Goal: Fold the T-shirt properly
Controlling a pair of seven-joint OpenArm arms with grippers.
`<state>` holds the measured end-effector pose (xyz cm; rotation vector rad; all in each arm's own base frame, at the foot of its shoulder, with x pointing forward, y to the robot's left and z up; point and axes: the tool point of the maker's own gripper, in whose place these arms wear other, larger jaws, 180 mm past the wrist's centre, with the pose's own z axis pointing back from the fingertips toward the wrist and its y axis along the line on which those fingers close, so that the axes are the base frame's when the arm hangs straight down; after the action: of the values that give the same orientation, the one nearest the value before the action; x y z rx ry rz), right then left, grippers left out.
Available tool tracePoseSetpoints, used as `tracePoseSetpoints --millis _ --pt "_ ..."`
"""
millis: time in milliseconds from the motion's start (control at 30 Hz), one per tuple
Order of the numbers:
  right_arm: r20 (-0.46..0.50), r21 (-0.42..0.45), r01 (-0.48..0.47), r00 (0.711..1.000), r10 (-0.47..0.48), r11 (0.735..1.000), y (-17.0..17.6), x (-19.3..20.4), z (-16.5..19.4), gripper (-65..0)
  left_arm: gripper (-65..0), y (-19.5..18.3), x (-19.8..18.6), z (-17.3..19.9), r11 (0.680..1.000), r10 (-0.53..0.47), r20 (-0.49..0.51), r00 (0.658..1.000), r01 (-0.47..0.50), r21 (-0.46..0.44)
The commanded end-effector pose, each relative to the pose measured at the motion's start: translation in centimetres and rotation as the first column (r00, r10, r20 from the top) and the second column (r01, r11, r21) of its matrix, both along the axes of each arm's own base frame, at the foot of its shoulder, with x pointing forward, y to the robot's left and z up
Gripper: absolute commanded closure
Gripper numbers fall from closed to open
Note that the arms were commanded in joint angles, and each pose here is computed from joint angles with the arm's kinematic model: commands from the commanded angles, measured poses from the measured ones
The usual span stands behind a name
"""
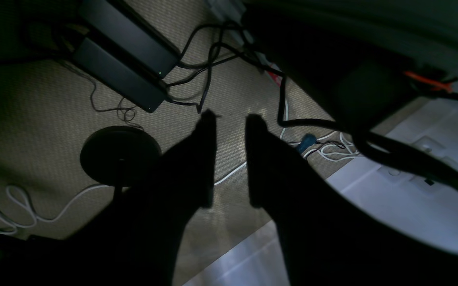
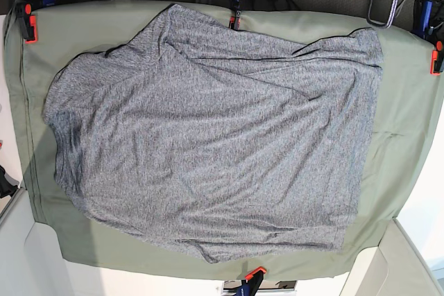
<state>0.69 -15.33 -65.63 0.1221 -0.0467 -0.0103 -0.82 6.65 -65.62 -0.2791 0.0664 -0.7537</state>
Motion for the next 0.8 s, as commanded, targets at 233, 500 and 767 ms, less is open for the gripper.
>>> tracePoseSetpoints --millis 233,500,767 --pt "0.009 -0.021 -0.004 1.000 0.004 1.000 -1.7 0.1 0.2 -6.6 -13.1 -0.5 -0.1 0.1 1.000 -0.001 -0.001 1.000 0.001 -0.017" --pt "0.009 -0.014 -0.007 1.000 0.007 1.000 -1.8 0.1 0.2 -6.6 -13.1 -0.2 -0.4 0.1 1.000 -0.007 -0.015 1.000 0.007 -0.004" --pt "0.004 0.050 -0.027 1.000 0.027 0.998 -2.1 -0.3 0.6 -6.6 -13.4 0.5 -0.8 0.1 1.000 -0.007 -0.023 1.000 0.007 0.011"
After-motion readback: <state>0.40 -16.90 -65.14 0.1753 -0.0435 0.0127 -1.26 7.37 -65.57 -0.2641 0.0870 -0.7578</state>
